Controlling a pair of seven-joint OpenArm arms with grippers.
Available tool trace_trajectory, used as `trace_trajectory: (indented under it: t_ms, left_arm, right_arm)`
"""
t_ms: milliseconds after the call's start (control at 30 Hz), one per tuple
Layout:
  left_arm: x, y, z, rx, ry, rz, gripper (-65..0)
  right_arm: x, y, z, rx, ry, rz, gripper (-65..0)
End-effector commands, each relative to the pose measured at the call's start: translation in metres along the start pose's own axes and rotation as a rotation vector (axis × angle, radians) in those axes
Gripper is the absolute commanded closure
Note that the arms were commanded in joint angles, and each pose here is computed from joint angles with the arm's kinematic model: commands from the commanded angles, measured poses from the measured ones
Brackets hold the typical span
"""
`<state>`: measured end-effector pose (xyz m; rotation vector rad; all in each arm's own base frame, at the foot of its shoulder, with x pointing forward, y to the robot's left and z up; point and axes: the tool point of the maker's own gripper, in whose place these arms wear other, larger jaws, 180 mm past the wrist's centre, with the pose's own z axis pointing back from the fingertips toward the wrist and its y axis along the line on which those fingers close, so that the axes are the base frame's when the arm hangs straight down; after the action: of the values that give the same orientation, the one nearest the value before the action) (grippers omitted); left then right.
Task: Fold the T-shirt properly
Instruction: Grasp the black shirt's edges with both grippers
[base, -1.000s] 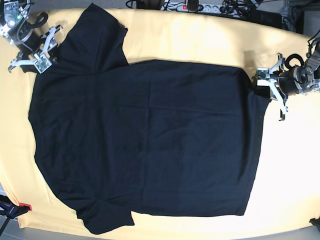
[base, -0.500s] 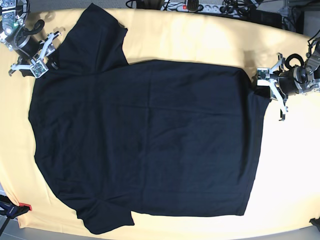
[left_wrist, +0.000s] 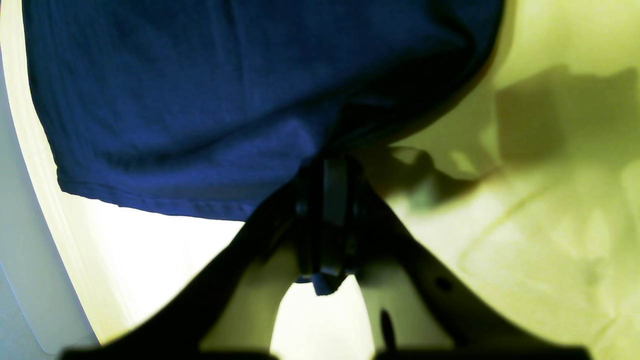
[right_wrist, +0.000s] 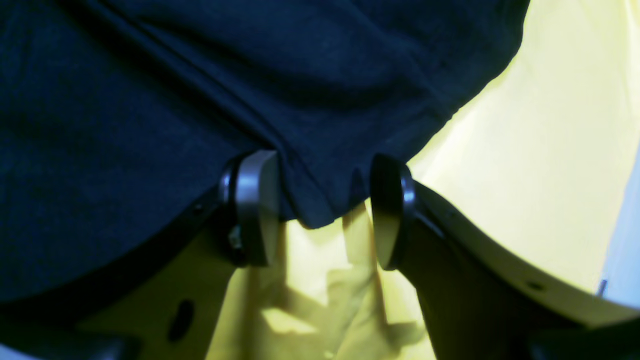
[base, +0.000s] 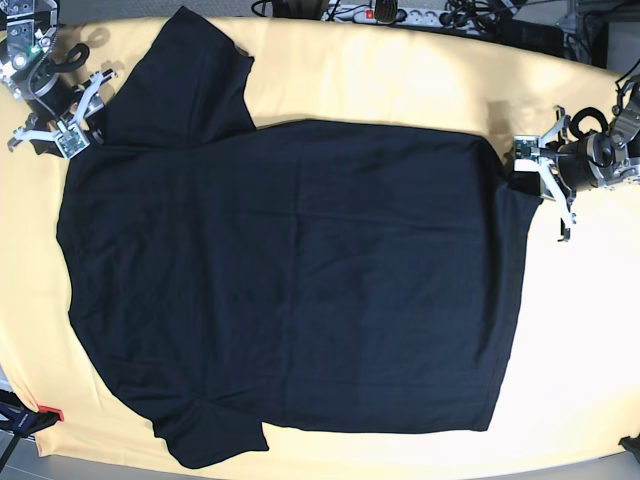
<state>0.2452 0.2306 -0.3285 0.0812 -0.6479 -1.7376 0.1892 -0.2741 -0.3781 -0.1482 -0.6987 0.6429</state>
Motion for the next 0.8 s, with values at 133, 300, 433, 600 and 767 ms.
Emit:
trace_trajectory:
  t_ms: [133,300,433,600,767]
  left_arm:
    - [-0.002,0.012,0.008,0.027,0.005,-0.015,0.0]
    - [-0.002,0.012,0.008,0.028,0.004,-0.015,0.0]
    - [-0.002,0.017,0.008,0.056,0.005,-0.017,0.0]
    - [-0.002,0.018,0.008,0.060,0.005,-0.017,0.0]
    - [-0.002,0.018,0.008,0.060,0.004,-0.017,0.0]
  right_arm:
    - [0.001,0.013,-0.005,0.015,0.013,0.040,-31.5]
    - [0.002,0.007,-0.015,-0.085,0.043,0.110,-31.5]
    - [-0.001,0.009,-0.029,-0.078,0.057,0.110,-31.5]
    - [-0.012,-0.002,-0.041,-0.091,0.107,0.089,-30.9]
    - [-0.007,0.005,-0.033,-0.046,0.153,0.134,-7.9]
